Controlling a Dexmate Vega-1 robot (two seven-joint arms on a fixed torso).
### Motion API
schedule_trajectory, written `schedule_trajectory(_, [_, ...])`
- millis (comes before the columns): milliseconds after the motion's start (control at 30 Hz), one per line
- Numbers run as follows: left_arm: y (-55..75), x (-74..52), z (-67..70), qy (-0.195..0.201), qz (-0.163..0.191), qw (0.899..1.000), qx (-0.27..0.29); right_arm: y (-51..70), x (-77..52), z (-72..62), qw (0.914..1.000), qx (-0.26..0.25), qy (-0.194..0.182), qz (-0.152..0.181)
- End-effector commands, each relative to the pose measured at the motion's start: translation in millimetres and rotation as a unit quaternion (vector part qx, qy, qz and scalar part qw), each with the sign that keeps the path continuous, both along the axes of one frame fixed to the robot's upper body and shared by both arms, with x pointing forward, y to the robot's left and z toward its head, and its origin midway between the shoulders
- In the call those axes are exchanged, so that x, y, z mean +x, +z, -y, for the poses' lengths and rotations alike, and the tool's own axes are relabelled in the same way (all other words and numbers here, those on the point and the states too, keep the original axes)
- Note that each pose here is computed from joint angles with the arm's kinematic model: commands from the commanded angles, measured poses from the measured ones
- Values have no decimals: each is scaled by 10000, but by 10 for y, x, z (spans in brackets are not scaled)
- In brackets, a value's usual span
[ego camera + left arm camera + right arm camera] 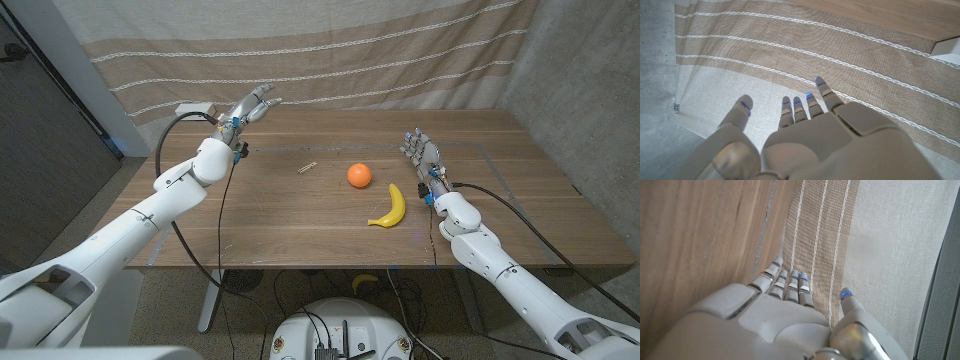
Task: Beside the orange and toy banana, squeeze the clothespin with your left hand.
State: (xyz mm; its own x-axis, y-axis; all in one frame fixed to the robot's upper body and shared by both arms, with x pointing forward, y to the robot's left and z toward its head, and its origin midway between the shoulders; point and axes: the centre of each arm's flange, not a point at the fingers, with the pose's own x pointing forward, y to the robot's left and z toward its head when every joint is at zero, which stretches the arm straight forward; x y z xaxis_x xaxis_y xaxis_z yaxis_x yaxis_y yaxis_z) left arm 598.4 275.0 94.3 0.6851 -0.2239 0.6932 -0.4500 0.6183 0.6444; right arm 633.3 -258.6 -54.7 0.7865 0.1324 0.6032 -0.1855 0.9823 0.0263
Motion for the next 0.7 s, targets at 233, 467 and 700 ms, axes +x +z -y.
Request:
schedule_trajectory(233, [-15,-22,157,81,-333,9983,463,-47,-80,46,10000,72,22,58])
schedule_trajectory(467, [3,-58,211,254,-444,9965,665,-72,-105,55,9999,80,24,60])
schedule_trajectory(700, [14,-109,250,555,-457,9940,825,-101,-137,55,10000,83,33,42])
